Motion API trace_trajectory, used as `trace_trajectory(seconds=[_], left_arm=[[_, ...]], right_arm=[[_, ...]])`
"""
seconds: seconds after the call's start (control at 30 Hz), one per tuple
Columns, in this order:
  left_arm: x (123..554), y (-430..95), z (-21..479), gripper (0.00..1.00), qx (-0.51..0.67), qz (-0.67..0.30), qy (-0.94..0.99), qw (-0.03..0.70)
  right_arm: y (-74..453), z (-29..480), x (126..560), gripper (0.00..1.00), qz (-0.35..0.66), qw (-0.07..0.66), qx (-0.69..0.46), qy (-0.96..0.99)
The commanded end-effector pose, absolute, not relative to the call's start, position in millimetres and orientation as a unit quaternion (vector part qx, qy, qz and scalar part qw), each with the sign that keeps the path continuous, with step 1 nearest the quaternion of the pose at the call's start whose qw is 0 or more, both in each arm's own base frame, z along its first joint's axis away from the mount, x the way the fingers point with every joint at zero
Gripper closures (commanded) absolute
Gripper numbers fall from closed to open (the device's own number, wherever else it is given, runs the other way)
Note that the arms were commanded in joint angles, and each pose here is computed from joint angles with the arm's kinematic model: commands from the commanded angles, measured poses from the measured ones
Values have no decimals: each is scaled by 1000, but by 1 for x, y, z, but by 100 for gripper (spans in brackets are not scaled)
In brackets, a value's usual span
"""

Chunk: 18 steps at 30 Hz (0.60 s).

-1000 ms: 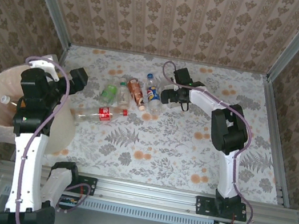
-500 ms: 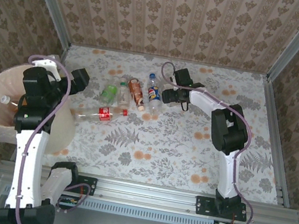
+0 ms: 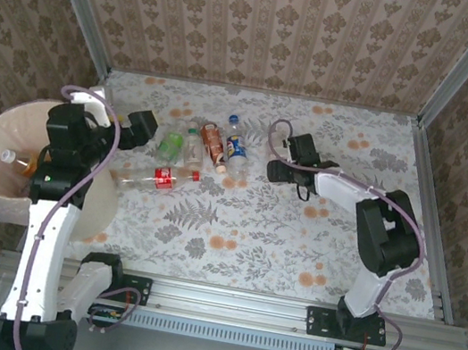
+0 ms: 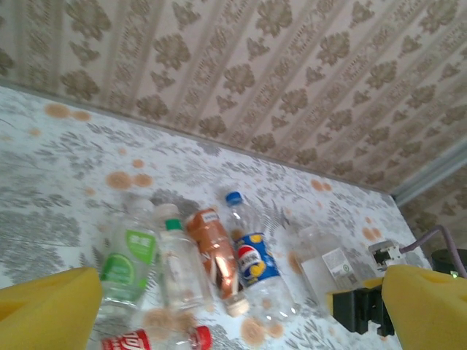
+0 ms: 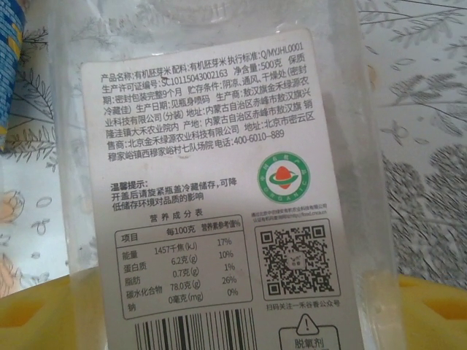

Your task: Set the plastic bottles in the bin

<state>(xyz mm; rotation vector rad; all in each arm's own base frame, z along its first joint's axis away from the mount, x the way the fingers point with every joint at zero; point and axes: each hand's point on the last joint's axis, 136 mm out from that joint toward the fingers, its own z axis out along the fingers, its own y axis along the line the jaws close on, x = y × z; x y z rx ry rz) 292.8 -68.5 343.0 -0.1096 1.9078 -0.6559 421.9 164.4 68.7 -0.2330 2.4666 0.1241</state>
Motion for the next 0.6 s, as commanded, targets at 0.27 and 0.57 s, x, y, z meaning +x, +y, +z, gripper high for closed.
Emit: trace_trajectory(seconds=[0.27,0.57], left_arm=[[306,-136,320,0,-1,-355,804,477],[319,-205,306,0,52,-399,799,447]], right_arm=[[153,128,401,37,103,444,-25,890],[176,193,387,39,185,518,-44,834]])
